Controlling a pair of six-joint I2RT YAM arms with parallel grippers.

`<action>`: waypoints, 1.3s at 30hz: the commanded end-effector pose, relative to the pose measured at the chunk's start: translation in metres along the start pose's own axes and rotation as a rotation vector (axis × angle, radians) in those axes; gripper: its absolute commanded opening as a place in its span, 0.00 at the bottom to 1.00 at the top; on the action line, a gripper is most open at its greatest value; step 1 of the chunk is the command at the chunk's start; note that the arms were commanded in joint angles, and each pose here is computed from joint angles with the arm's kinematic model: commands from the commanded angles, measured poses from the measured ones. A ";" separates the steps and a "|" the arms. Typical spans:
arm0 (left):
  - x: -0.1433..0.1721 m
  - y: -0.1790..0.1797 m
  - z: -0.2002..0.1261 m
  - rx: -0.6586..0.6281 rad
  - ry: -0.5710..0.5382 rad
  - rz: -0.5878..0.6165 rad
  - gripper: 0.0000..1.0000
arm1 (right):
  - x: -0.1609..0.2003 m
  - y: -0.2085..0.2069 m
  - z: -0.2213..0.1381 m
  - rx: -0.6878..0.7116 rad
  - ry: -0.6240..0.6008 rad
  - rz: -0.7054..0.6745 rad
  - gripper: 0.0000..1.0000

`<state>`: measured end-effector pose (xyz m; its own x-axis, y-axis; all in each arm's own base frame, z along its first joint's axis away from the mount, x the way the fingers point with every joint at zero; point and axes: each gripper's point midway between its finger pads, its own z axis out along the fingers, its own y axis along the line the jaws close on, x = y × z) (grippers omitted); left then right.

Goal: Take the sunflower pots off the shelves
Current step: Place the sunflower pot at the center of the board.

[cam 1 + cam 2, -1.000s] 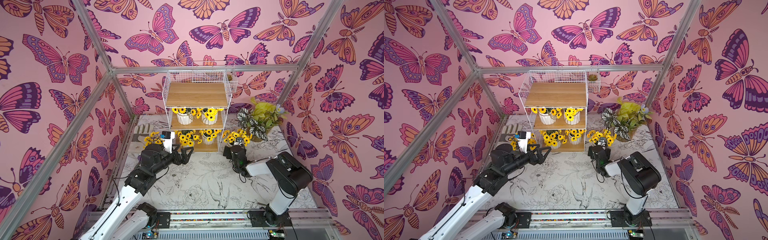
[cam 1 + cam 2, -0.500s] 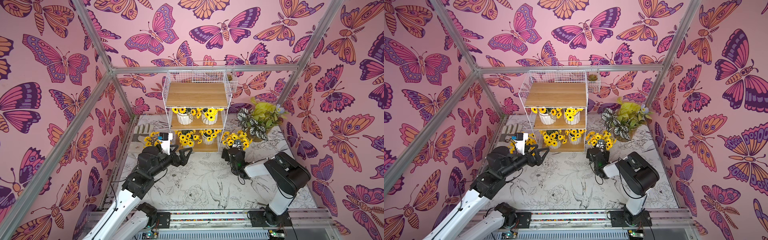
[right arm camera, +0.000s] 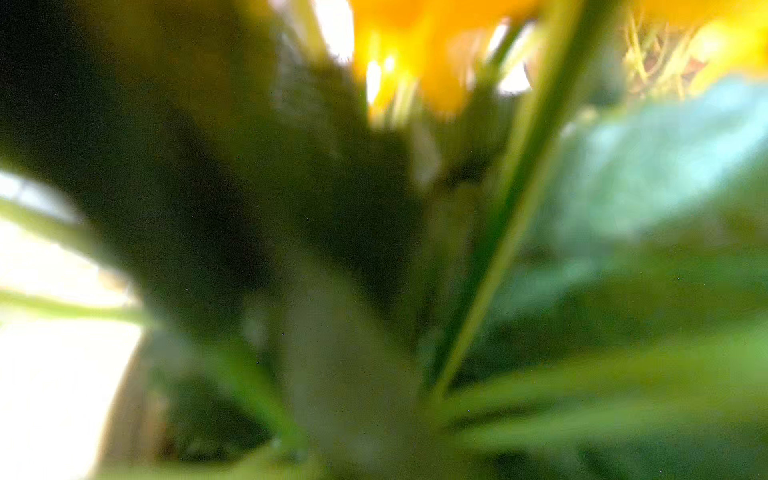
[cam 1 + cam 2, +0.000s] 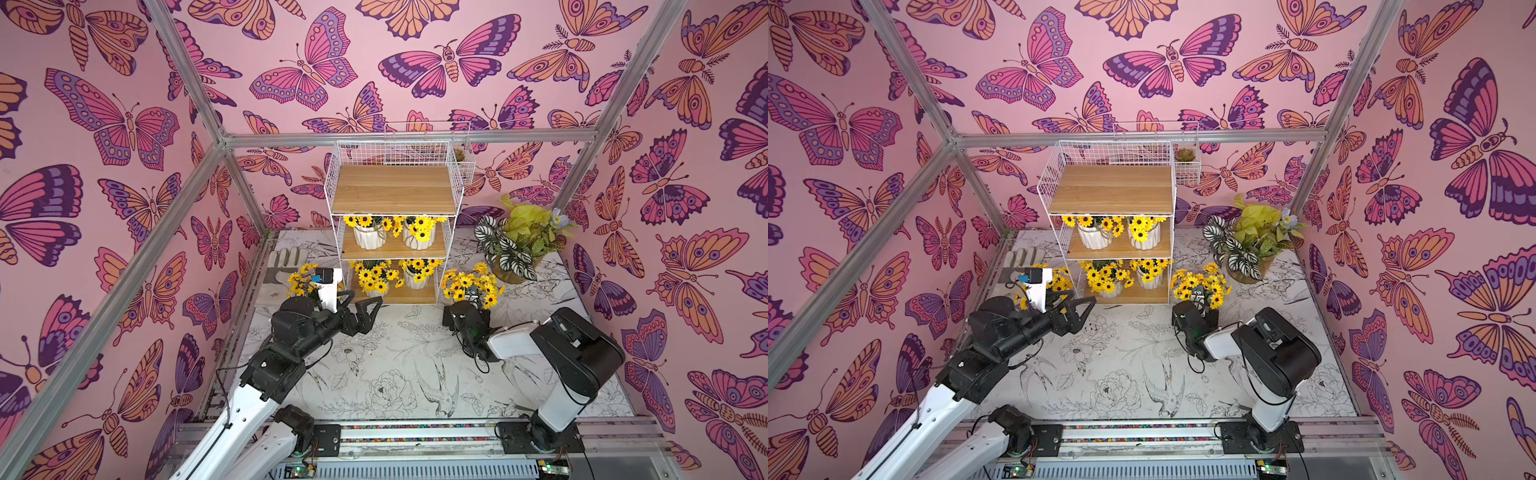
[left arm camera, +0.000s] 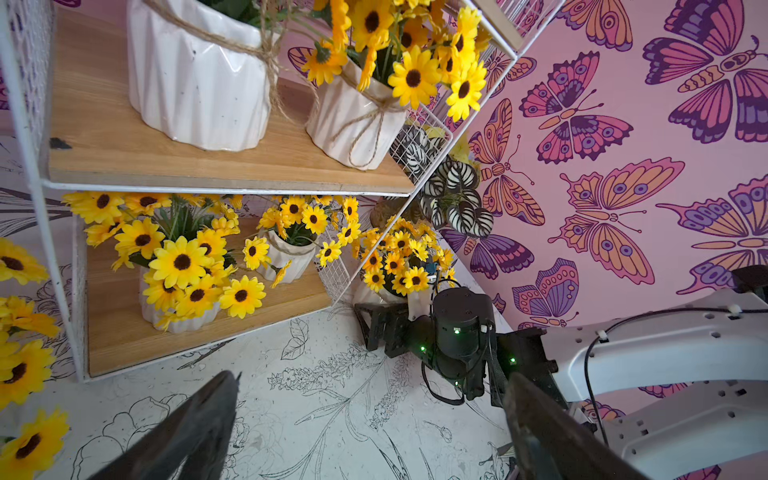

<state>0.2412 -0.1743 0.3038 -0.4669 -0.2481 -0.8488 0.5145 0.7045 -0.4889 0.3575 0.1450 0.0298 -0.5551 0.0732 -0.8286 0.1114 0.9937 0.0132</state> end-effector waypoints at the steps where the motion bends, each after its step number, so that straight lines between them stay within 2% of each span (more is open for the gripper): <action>1: 0.009 0.004 -0.001 -0.013 0.022 -0.010 1.00 | 0.023 -0.017 -0.009 0.062 0.083 -0.027 0.99; 9: 0.011 0.003 -0.002 -0.009 0.026 -0.013 1.00 | 0.031 -0.021 -0.020 0.114 0.144 -0.071 0.99; 15: 0.011 0.003 -0.003 -0.009 0.026 -0.011 1.00 | 0.037 -0.030 -0.020 0.167 0.164 -0.052 0.99; 30: 0.021 0.007 0.012 -0.008 0.090 -0.032 1.00 | 0.013 -0.049 -0.024 0.374 0.162 0.018 0.99; 36: 0.020 0.005 0.015 0.000 0.088 -0.033 1.00 | 0.005 -0.068 -0.026 0.491 0.203 0.045 0.99; 39: 0.021 0.007 0.017 -0.003 0.090 -0.030 1.00 | -0.001 -0.066 -0.024 0.498 0.195 0.042 0.99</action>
<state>0.2467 -0.1824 0.2779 -0.5508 -0.2103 -0.8077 0.4804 0.7114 -0.5129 0.3348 0.0938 0.0387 -0.6803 0.1781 -0.7109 0.4448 0.8713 -0.2074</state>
